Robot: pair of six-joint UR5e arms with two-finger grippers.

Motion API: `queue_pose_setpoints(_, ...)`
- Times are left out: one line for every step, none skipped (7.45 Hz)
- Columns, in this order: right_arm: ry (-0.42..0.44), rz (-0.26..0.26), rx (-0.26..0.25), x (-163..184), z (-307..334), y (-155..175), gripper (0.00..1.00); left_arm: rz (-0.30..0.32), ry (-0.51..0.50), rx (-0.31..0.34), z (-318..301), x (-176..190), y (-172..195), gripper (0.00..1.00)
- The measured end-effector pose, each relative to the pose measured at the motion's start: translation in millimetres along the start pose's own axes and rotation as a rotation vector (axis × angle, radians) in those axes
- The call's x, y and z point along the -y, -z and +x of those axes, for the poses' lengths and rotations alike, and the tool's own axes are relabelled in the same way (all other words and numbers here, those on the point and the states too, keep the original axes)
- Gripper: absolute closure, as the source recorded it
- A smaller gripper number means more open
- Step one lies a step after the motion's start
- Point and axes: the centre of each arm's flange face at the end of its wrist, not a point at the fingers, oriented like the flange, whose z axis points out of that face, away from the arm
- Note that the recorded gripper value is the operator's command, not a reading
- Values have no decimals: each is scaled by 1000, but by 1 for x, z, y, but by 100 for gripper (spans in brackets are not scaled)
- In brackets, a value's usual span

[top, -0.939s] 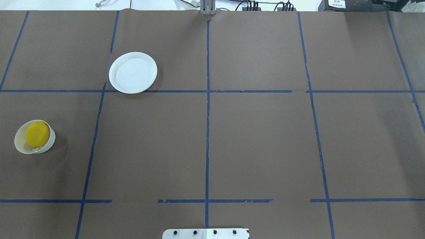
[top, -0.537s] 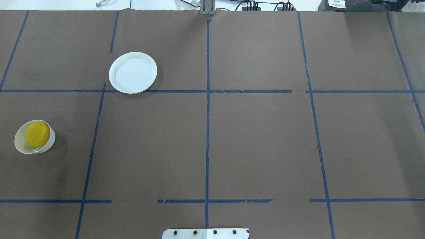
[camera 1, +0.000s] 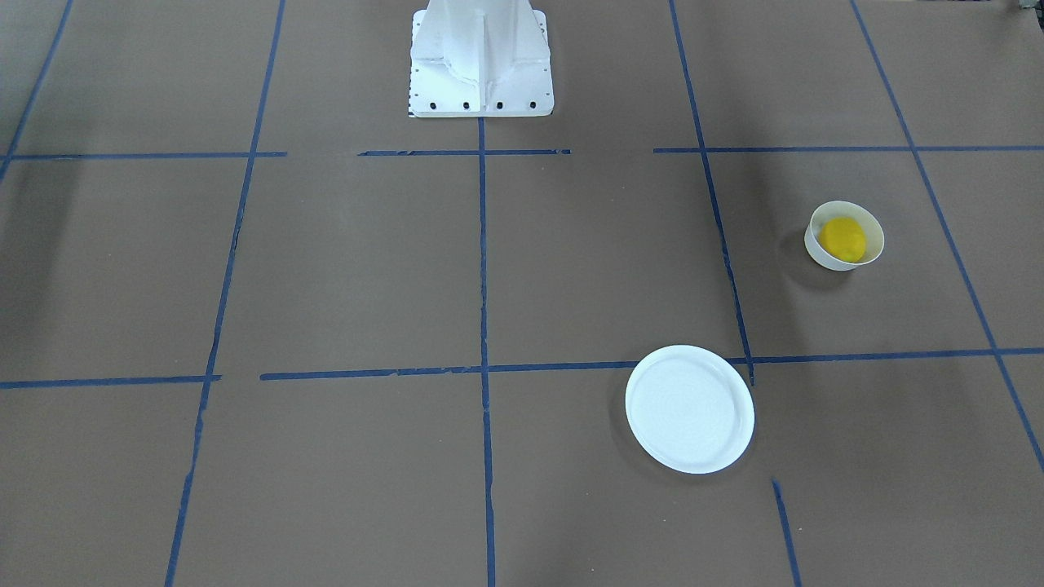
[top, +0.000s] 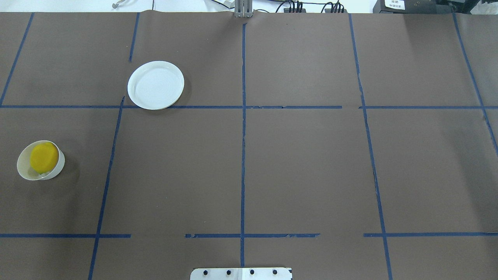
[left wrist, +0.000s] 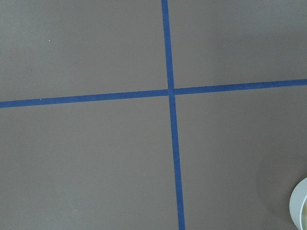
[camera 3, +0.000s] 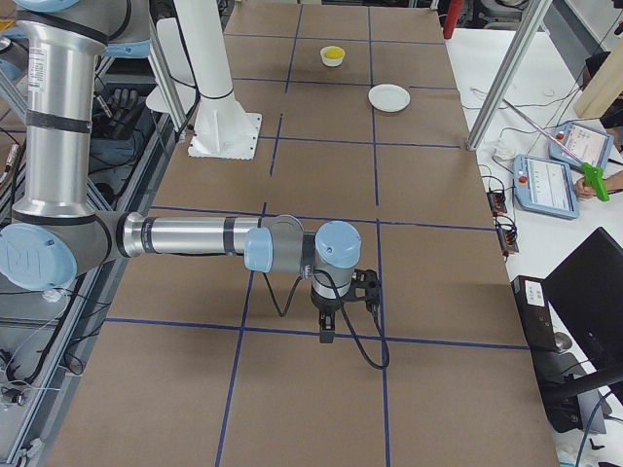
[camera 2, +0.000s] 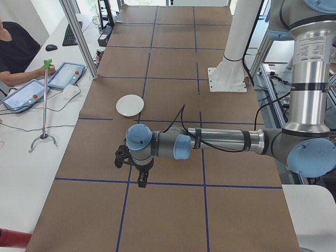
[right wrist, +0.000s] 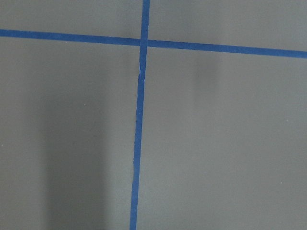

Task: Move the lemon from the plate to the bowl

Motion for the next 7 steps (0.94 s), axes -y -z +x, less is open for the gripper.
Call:
queue_pose_setpoints(0,0,0,0,0,0,0,0,0,0,0,0,0,0)
queue_pose_setpoints(0,0,0,0,0,0,0,1,-1,0,0,0,0,0)
queue_pose_setpoints(0,0,0,0,0,0,0,2,-2,0,0,1,0,0)
queue_pose_setpoints(0,0,0,0,0,0,0,4,-3,0,1,2,1,0)
queue_pose_setpoints(0,0,0,0,0,0,0,6,-5,0,2,3,2,0)
queue_pose_setpoints(0,0,0,0,0,0,0,8,-6,0,2,3,3,0)
queue_pose_setpoints(0,0,0,0,0,0,0,9,-7,0,2,4,3,0)
